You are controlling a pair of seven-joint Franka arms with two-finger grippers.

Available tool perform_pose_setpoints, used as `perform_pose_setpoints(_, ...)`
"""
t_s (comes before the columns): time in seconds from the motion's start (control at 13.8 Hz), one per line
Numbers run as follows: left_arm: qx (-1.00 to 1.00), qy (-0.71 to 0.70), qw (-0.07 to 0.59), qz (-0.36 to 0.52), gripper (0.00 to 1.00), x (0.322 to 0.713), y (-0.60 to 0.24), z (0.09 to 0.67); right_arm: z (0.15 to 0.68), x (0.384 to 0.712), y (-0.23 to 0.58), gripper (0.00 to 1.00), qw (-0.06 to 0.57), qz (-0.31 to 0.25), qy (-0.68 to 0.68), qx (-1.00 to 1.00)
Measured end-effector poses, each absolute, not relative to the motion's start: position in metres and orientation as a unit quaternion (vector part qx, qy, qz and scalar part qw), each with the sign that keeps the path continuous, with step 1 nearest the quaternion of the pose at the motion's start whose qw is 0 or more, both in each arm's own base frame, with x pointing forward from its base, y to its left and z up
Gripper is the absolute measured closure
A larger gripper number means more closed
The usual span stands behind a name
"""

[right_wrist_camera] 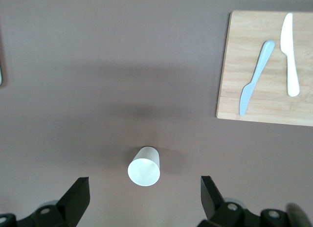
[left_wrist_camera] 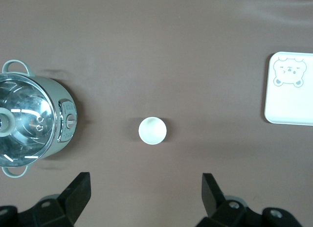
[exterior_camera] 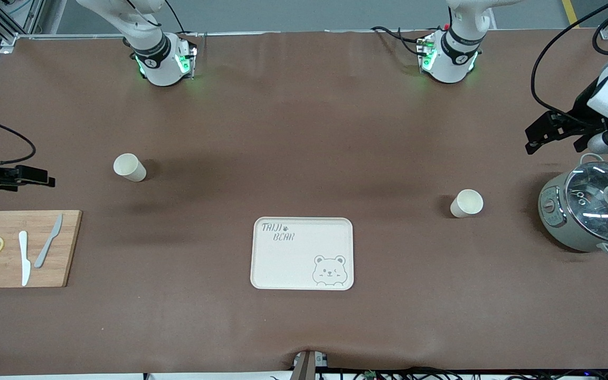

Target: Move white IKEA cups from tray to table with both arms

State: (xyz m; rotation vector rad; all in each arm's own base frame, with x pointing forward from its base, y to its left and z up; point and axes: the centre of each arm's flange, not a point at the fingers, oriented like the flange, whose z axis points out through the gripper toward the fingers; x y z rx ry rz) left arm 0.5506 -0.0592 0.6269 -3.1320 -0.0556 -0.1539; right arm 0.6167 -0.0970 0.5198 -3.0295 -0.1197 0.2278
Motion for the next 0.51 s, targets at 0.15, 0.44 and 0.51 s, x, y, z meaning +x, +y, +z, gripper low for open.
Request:
perform_pose_setpoints(0.15, -0.999, -0.018, 0.004, -0.042, 0.00, 0.549, -0.059, 0.626, 0.540, 0.615, -0.079, 0.00, 0.047, 0.075, -0.009, -0.996)
perform_pose_setpoints(0.44, -0.999, -0.018, 0.005, -0.032, 0.00, 0.547, -0.058, 0.625, 0.588, 0.594, -0.017, 0.00, 0.036, 0.072, 0.062, -0.995)
perform_pose_setpoints(0.51, -0.999, -0.018, 0.005, -0.032, 0.00, 0.547, -0.058, 0.625, 0.600, 0.587, -0.010, 0.00, 0.036, 0.067, 0.061, -0.995)
